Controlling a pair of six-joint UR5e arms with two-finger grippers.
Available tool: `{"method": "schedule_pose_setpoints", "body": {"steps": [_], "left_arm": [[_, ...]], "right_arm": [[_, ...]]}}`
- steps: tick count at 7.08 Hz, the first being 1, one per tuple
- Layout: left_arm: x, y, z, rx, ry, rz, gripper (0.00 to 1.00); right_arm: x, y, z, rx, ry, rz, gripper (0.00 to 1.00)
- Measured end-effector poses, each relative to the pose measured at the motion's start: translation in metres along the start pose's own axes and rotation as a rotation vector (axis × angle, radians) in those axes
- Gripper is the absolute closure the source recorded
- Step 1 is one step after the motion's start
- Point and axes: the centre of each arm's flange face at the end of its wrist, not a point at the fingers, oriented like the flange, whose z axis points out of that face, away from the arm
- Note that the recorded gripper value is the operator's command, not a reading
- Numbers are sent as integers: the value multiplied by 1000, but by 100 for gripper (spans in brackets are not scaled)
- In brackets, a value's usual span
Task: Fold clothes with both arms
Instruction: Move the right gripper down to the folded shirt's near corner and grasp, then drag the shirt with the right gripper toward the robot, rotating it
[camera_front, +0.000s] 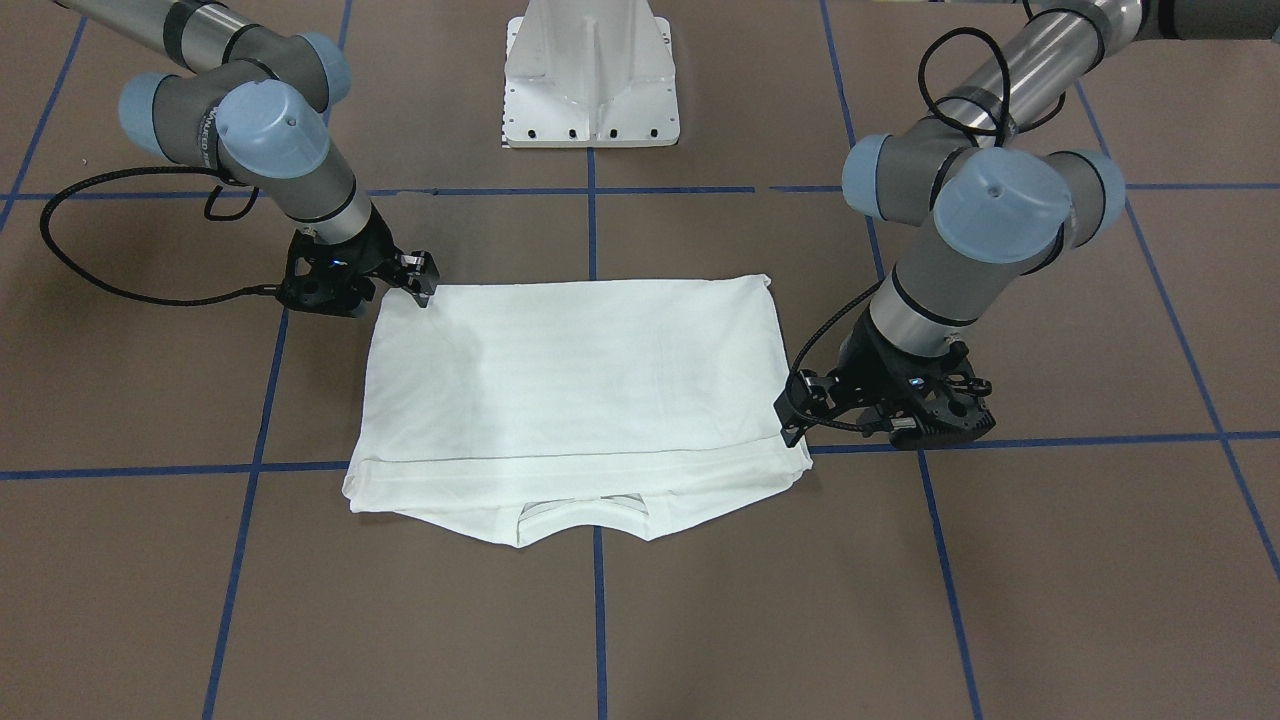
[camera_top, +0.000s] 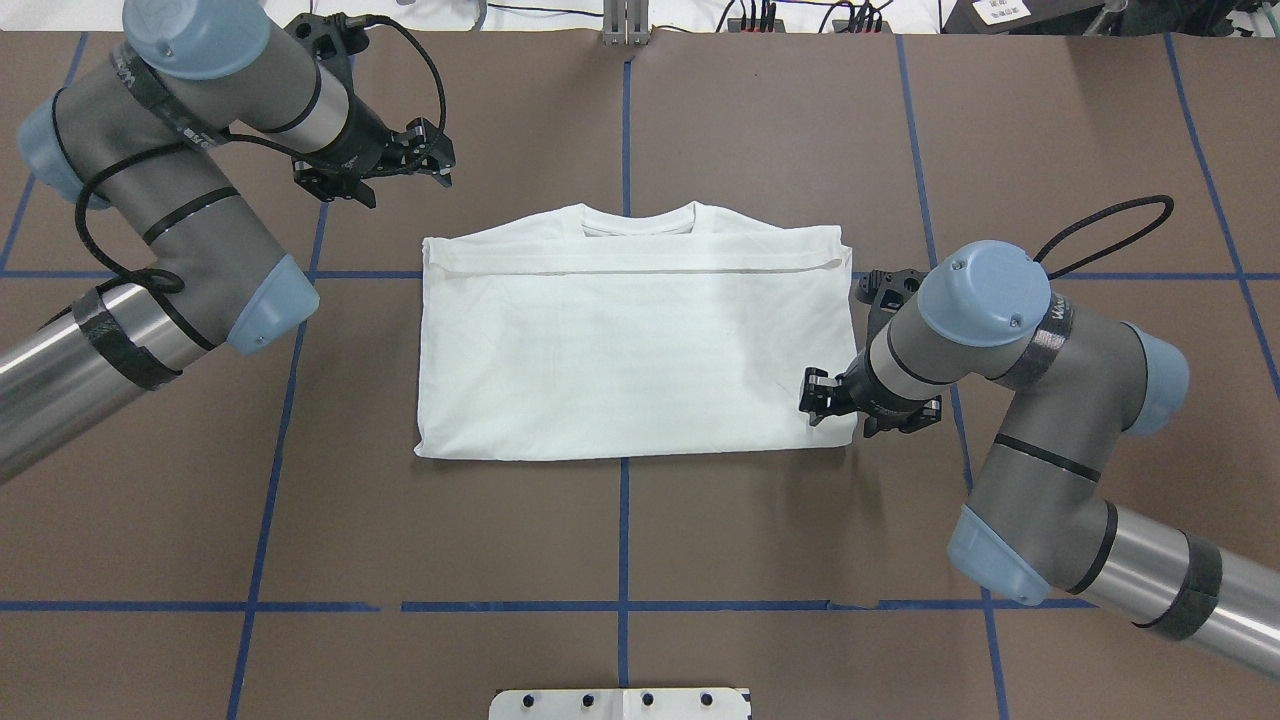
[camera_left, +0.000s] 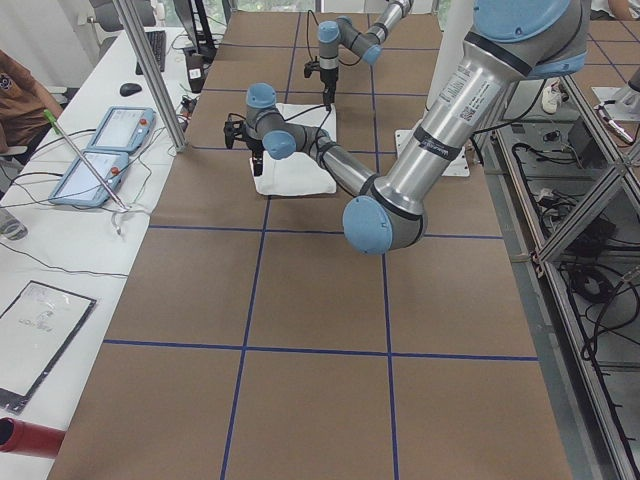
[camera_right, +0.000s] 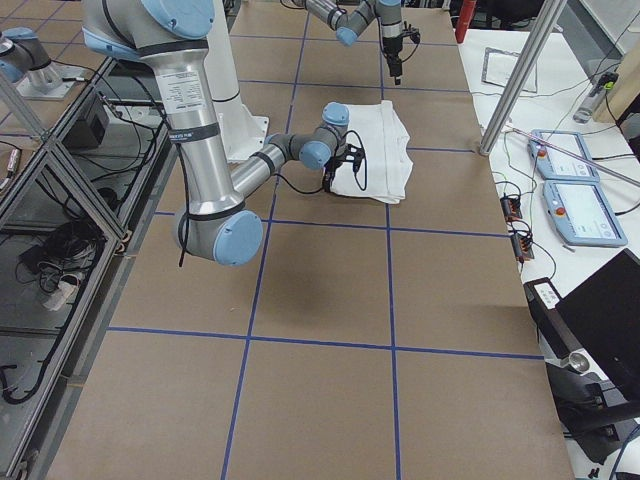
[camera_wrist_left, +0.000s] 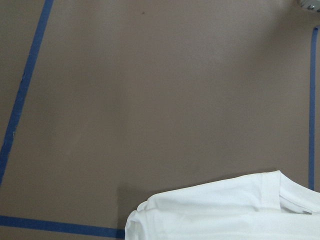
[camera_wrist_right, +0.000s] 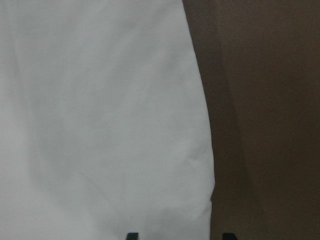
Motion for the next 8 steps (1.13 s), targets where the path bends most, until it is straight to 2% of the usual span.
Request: {"method": "schedule_pose_setpoints", "body": {"steps": [1,5,7,8], "left_arm": [[0,0,0,0,0,1,5],[3,1,-1,-1,4,4,5],[6,2,-5,3,11,8,5],[6,2,-6,8,13,9,5]], "right_arm": [[0,1,2,-3,3,0,100],[29,3,-6,-7,20,19,100],[70,48,-28,-38,23,-7,100],[73,84,-28,-87,31,-38,100]]}}
